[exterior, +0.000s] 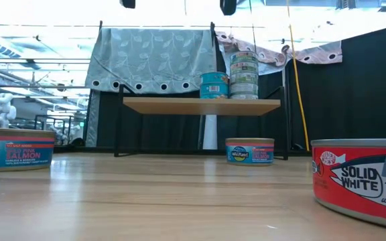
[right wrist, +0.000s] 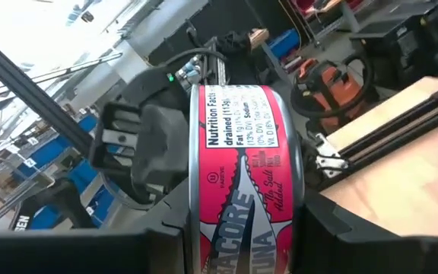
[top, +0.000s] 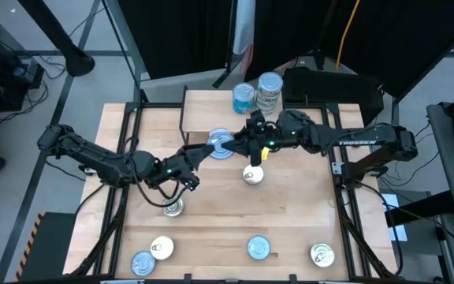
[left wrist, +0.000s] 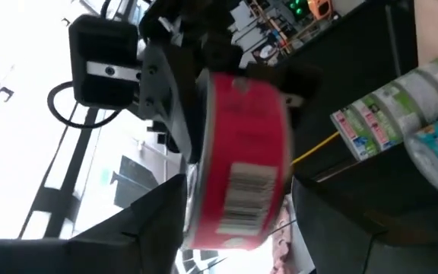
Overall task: Stack canned seafood by type on shelf
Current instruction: Put the red tuna can on the shelf
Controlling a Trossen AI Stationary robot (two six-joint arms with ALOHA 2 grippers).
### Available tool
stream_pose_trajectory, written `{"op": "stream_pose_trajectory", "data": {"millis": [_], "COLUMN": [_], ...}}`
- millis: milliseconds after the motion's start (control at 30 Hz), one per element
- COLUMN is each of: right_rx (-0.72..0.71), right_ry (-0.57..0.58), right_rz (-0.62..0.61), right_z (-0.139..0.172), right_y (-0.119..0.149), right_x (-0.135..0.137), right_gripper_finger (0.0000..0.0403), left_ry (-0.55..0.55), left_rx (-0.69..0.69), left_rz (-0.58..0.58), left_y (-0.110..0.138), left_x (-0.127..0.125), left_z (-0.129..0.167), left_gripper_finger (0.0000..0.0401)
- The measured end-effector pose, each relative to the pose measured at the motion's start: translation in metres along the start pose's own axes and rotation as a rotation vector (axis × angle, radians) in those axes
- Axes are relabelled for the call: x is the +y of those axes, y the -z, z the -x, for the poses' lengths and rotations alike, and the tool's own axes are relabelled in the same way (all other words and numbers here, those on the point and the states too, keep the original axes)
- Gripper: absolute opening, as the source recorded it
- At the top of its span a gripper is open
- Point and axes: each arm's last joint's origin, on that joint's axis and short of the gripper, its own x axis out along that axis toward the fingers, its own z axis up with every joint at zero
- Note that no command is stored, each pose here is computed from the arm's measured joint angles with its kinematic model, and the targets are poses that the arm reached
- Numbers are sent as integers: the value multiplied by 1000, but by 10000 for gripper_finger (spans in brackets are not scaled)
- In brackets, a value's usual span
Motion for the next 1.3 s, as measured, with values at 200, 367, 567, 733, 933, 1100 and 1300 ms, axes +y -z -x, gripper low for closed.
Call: {"op": "stream_pose_trajectory", "data": {"millis": [200,367,567,733,933,1100,1300], "right_rx": [11,-17,-23,-27,-39,-68,-104], "right_ry": [19,13,20,50,50,74,193], "right_rz": [-22,-11,-3,23,96,200,338], "right_z": [-7,-6,-4,-4,3,28,84], "right_y": [3,-2,-6,-6,-11,-24,-41], "right_x": [-9,-11,-14,-17,-12,0,22], "right_gripper_finger": [128,128,129,155,227,284,313], "left_ry": [12,28,59,74,84,81,70], "left_rx": [-4,1,10,6,2,9,96], "left_rz": [-15,-7,-20,23,100,164,403], "left_y": [-3,-4,-6,-7,-8,-6,18], "left_x": [-3,-4,-7,-9,-10,-9,-12], "left_z": [-2,-1,0,0,0,1,-3], "left_gripper_finger": [234,204,162,145,142,141,141]}}
